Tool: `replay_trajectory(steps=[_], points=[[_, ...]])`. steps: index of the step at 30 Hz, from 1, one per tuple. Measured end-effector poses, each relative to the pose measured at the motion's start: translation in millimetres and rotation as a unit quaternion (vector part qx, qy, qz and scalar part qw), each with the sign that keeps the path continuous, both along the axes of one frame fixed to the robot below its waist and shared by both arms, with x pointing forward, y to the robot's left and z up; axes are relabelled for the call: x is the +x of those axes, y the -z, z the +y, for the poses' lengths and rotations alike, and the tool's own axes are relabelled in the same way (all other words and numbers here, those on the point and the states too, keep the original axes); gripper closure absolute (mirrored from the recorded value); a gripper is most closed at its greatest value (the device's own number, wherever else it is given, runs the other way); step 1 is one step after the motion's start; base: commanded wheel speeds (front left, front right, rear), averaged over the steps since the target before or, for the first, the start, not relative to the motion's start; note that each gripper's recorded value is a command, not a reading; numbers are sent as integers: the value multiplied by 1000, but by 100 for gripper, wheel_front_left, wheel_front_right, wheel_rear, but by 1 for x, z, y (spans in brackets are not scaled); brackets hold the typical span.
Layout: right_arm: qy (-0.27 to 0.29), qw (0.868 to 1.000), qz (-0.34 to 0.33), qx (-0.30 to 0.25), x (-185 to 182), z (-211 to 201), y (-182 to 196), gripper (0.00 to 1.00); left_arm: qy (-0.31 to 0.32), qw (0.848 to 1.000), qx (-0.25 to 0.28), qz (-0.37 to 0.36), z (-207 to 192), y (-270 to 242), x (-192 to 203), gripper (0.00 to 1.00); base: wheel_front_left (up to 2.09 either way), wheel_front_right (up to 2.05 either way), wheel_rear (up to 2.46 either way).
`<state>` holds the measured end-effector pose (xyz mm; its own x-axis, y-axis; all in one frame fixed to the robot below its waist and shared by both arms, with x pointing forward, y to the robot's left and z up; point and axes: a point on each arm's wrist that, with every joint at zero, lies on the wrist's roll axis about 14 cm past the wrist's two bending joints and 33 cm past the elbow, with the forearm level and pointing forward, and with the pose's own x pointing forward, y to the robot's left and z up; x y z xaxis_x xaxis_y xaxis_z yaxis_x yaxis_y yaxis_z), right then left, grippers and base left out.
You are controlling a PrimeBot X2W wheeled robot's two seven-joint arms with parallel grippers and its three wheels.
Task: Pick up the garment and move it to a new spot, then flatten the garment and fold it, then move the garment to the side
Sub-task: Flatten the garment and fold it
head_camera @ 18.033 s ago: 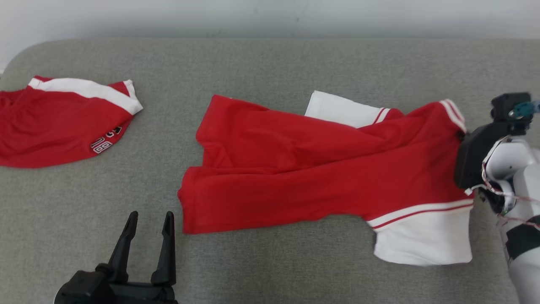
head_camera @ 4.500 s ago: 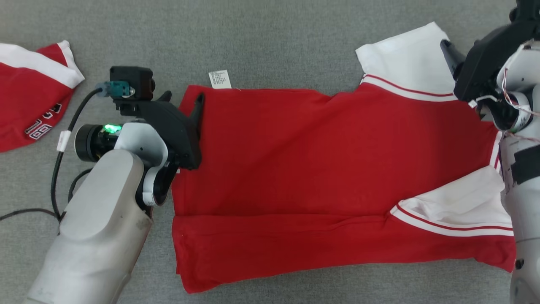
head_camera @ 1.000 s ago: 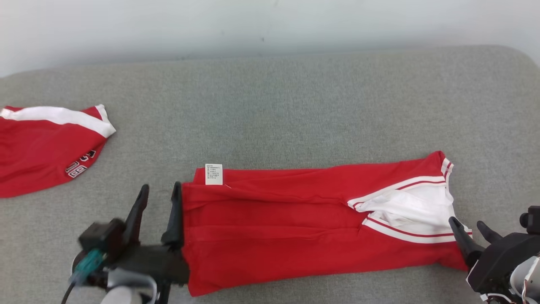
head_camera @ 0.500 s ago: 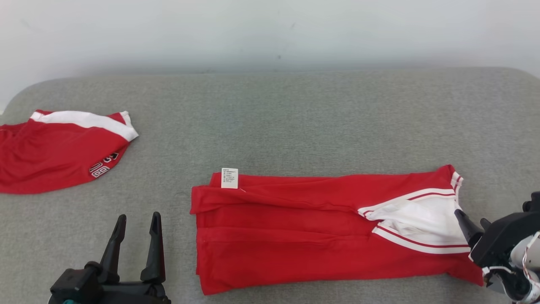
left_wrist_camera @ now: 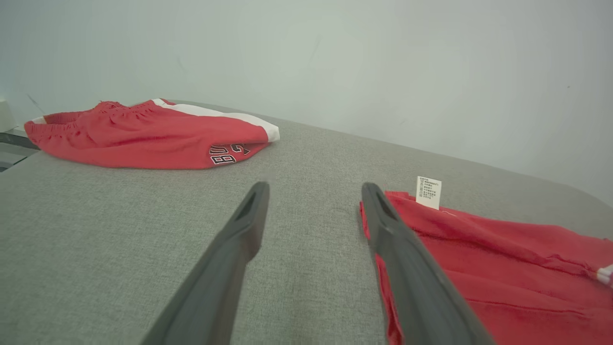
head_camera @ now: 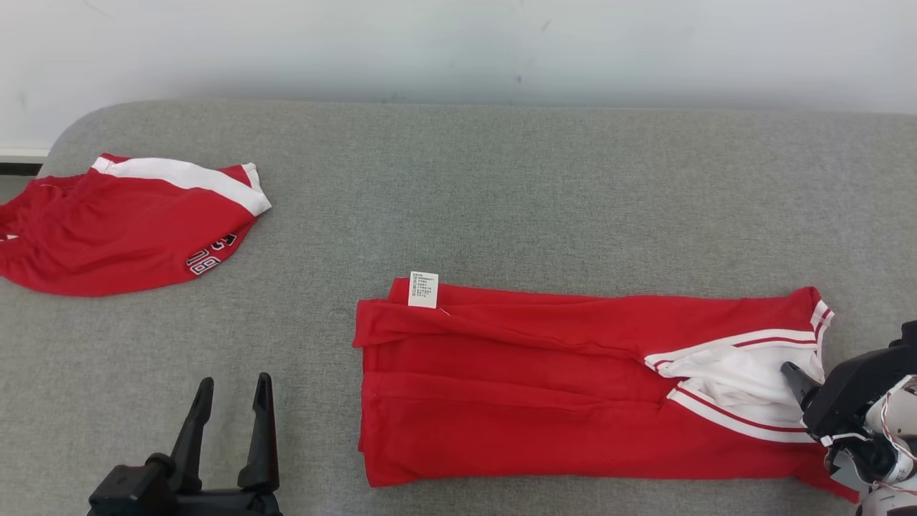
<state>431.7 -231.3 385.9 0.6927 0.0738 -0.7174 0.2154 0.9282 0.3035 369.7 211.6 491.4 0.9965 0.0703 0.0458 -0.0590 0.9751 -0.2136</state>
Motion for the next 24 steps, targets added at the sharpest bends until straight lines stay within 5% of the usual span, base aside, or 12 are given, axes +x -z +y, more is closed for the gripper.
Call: replay_trajectory(steps=[7,8,10,18,24], points=[[-19,999,34,-4,2,8,10,0,-5,1000,6,22,2,13,-3,0,0,0,0],[-23,999,38,-6,1,9,11,19,-5,1000,5,25,2,15,-3,0,0,0,0],[-32,999,42,-10,1,12,11,100,-4,1000,6,26,1,16,-2,0,0,0,0],[-30,999,14,-19,5,9,2,100,7,1000,11,26,-4,16,8,0,0,0,0],[17,998,-22,-54,12,-37,-21,100,14,1000,17,16,-6,10,20,0,0,0,0]])
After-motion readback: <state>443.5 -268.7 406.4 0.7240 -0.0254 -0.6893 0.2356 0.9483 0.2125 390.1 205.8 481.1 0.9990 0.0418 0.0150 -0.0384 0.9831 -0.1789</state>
